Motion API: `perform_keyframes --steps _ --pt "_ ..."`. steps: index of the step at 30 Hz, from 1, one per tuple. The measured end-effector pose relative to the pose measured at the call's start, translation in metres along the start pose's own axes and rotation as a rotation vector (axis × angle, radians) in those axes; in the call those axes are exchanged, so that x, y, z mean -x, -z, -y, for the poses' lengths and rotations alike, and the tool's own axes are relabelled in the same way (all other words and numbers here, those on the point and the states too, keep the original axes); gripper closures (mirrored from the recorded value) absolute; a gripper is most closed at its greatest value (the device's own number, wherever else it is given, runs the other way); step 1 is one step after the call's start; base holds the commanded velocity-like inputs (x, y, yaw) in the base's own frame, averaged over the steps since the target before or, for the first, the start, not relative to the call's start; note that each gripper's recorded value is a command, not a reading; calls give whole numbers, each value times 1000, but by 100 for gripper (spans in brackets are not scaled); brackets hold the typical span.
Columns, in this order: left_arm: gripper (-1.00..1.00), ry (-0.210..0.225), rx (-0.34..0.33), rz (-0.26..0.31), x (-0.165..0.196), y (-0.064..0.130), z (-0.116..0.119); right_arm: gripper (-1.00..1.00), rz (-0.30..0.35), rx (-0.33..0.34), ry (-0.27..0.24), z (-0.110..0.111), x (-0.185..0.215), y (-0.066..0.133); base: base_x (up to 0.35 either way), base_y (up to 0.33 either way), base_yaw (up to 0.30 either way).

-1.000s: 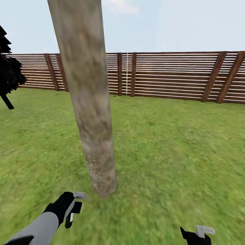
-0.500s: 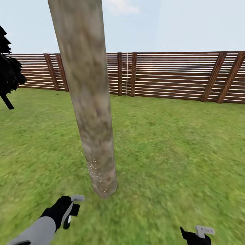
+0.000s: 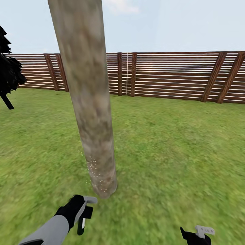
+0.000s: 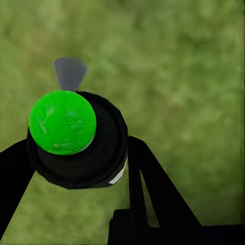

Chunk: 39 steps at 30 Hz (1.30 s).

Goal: In the garden, pick up the pesticide atomizer on the floor and spray pesticide onto both trees until each tree trunk is fully covered.

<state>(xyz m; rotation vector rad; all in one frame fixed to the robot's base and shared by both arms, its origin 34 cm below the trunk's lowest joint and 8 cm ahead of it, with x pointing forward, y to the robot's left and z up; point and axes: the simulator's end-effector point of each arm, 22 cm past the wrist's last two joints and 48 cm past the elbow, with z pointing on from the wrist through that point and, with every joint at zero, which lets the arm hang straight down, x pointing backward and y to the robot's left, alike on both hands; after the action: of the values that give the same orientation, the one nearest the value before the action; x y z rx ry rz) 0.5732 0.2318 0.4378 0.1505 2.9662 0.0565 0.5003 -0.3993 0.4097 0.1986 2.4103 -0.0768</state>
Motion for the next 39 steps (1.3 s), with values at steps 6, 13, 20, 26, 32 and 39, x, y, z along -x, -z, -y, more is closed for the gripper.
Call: perform_keyframes --steps 6,13,20,26,32,39 --pt "100 -8 6 68 1 -6 2 -100 0 0 0 0 0 0 0 0 0" --pt "100 -10 -21 94 -13 -15 13 -100 0 2 0 -1 0 0 196 -122 0" --pt "100 -6 0 95 -10 -14 6 -100 0 3 0 -1 0 0 171 -201 0" --pt "100 -2 -16 44 -39 -24 10 -100 -2 7 -1 -4 -1 0 -168 -245 89" --pt "100 -1 -7 49 -36 -24 9 -100 -6 4 -2 -3 -3 -1 -208 -232 189" --pt "100 5 -5 66 -29 -22 8 -100 -5 -2 4 3 -2 -1 -87 -243 11"
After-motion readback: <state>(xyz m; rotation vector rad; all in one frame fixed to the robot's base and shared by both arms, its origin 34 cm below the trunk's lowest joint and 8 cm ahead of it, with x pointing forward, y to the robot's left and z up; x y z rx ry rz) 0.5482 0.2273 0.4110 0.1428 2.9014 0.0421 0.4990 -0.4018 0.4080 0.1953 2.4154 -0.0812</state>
